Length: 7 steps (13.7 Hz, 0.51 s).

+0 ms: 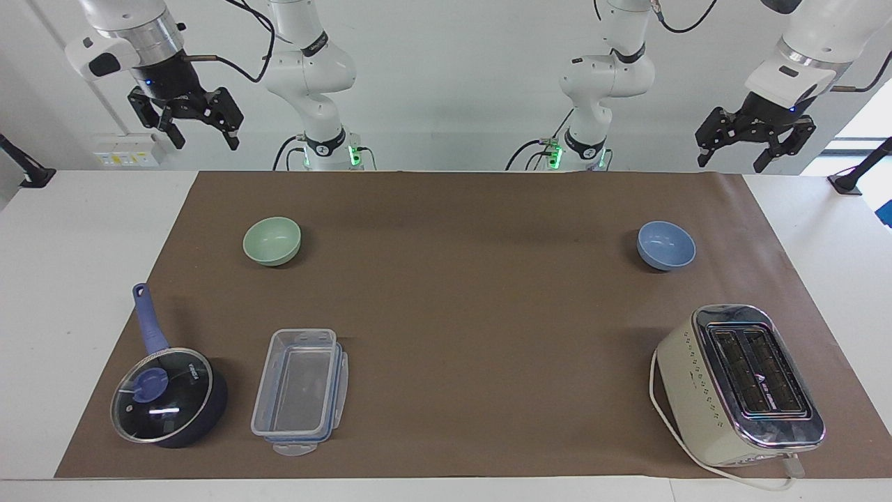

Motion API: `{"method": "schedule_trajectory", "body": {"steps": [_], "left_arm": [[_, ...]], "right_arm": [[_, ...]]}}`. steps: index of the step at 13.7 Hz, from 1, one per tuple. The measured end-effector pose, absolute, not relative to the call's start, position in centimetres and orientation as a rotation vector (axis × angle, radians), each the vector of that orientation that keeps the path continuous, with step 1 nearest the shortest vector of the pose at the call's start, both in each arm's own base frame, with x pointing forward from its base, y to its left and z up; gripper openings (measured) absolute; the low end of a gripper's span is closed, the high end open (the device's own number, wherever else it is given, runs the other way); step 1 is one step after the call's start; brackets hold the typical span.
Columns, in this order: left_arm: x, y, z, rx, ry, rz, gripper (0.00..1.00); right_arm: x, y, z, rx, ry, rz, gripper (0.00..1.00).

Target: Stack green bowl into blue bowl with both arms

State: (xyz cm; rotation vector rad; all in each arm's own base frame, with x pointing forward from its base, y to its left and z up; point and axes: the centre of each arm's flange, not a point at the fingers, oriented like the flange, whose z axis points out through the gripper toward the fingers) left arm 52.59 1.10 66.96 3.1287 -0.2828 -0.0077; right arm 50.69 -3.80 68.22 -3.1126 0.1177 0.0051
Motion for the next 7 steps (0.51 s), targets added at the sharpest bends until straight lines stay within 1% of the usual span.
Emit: {"method": "schedule_trajectory", "body": {"steps": [7], "left_arm": [[52.58, 0.51, 66.94, 3.127, -0.3, -0.01, 1.0]], "right_arm": [[50.69, -3.8, 68.22, -3.113, 0.118, 0.005, 1.0]]}}
